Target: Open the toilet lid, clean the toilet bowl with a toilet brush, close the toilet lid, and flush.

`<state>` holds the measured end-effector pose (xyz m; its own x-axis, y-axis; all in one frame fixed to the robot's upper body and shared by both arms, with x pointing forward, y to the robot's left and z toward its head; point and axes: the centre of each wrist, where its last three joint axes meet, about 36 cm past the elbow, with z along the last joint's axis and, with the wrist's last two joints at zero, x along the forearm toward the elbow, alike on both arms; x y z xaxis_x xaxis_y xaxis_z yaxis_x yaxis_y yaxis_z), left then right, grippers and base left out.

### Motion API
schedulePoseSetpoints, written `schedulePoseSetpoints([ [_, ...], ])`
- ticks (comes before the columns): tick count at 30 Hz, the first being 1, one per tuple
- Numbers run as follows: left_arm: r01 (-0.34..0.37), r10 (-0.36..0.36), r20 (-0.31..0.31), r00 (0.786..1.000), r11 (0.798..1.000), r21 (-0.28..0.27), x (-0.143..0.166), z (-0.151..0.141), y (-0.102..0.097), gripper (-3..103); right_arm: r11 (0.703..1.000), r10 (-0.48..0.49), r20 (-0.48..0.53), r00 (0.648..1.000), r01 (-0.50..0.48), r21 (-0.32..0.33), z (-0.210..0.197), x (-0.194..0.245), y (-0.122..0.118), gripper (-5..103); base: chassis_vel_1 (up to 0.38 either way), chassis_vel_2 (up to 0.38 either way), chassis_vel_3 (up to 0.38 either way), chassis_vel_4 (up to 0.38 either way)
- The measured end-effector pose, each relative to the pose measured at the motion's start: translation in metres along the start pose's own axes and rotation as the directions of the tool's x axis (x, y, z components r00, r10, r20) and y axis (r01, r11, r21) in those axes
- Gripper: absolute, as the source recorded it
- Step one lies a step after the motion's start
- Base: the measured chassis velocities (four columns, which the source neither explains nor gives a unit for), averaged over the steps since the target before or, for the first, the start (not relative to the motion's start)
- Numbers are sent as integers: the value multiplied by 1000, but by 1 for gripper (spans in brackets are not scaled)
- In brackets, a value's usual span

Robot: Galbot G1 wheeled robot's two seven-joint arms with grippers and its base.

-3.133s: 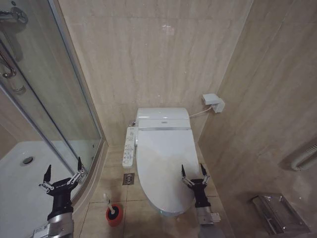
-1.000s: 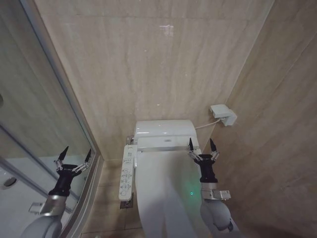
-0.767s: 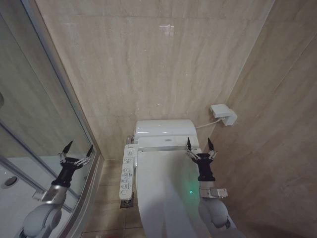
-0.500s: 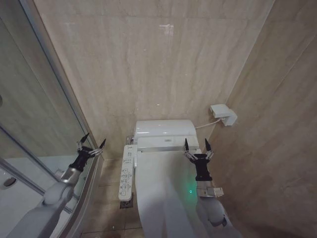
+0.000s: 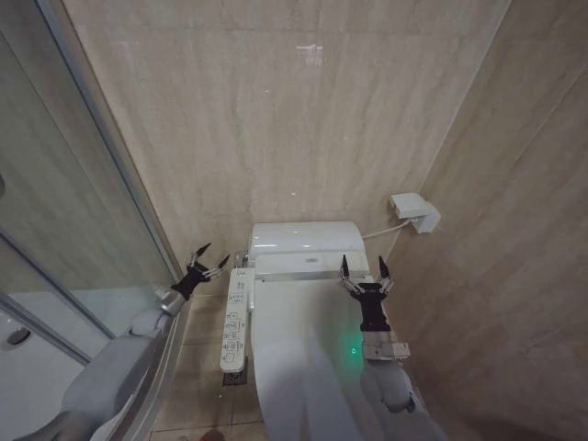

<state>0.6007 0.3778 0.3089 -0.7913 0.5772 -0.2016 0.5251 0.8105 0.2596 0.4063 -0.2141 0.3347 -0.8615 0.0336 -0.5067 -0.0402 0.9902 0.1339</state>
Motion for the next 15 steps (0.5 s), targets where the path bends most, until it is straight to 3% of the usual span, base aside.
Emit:
schedulePoseSetpoints([
  [1, 0, 0, 0, 1000, 1000, 0, 0, 0, 0, 96, 1000, 0, 0, 1000, 0, 0, 0, 0, 0, 100, 0, 0, 0, 0],
  [2, -22, 22, -4, 1000, 1000, -13, -3, -1, 4, 72, 1000, 2, -1, 1000, -2, 1, 0, 0, -1, 100, 0, 0, 0, 0],
  [4, -94, 92, -37, 995, 994, -61, -7, -4, 18, 72, 1000, 7, -4, 1000, -7, 1, 1, 0, -4, 100, 0, 0, 0, 0],
  [7, -149, 143, -62, 988, 984, -98, -8, -9, 32, 72, 1000, 9, -4, 1000, -9, 0, 1, 0, -4, 100, 0, 0, 0, 0],
  [8, -170, 163, -70, 984, 980, -108, -8, -11, 38, 45, 1000, 10, -4, 1000, -10, -1, 1, 0, -4, 100, 0, 0, 0, 0],
  [15, -257, 242, -120, 963, 957, -135, -1, -16, 56, 45, 1000, 12, -4, 1000, -12, -6, 2, 1, -2, 100, 0, 0, 0, 0],
])
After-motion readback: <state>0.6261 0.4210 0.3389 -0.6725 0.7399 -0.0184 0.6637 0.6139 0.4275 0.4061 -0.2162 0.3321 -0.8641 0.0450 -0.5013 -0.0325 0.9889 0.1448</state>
